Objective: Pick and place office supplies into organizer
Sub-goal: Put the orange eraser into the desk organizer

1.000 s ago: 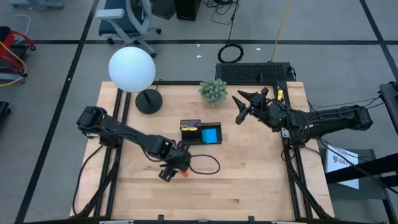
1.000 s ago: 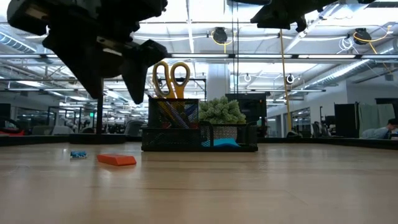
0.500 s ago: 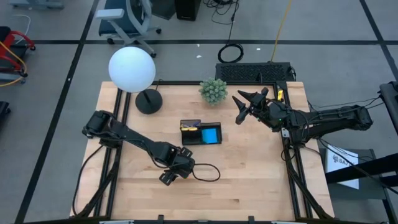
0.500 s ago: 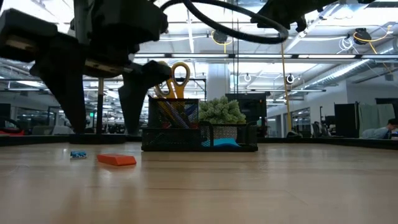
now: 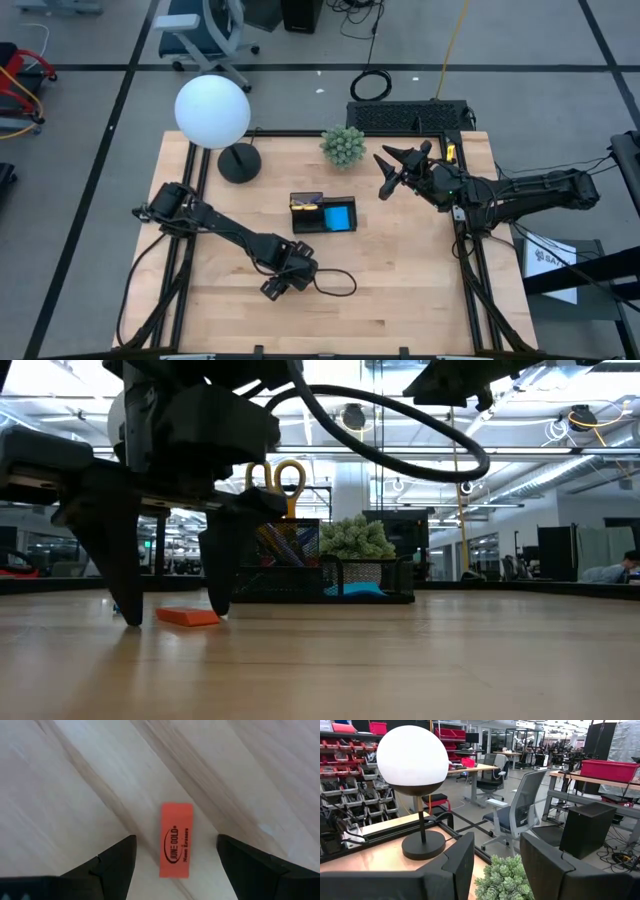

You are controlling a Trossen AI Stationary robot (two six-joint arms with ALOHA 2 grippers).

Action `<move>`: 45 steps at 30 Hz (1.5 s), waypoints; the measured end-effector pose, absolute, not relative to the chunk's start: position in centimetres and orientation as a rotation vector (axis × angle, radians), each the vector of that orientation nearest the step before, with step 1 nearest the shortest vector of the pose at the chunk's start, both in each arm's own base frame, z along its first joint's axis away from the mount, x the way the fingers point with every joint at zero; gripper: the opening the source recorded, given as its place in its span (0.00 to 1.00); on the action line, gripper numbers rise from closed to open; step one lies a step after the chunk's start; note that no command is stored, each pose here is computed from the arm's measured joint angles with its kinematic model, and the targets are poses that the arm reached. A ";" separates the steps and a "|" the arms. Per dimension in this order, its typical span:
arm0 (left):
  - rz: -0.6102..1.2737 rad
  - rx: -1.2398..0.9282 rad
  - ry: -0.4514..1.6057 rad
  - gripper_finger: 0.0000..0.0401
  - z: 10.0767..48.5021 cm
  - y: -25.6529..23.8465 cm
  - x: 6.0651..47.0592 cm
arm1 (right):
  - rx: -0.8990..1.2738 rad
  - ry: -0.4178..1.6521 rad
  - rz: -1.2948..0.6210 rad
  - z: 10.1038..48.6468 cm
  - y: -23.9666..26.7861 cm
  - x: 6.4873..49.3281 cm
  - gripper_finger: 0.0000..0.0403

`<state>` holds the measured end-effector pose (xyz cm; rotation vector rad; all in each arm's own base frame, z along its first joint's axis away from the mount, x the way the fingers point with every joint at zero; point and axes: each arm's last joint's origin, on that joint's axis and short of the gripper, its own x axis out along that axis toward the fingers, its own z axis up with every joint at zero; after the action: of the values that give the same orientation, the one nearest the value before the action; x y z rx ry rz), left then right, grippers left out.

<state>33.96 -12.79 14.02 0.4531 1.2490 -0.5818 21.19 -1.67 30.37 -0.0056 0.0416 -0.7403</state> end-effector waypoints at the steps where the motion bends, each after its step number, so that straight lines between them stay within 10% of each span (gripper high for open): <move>1: -0.588 0.457 1.249 0.70 14.0 -12.8 34.0 | -0.006 0.042 -0.740 30.4 -1.7 21.2 0.38; 24: -0.635 0.470 1.319 0.69 13.7 -12.6 33.3 | -0.006 0.042 -0.740 30.4 -1.7 21.2 0.38; 38: -0.600 0.425 1.288 0.15 13.8 -12.8 33.7 | -0.006 0.041 -0.740 30.4 -1.7 21.2 0.38; 45: -0.597 0.422 1.288 0.09 13.7 -12.8 33.7 | -0.005 0.041 -0.741 30.4 -1.7 21.2 0.38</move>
<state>33.67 -12.77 13.74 0.4224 1.2883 -0.5967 21.19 -1.67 30.37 -0.0053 0.0414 -0.7405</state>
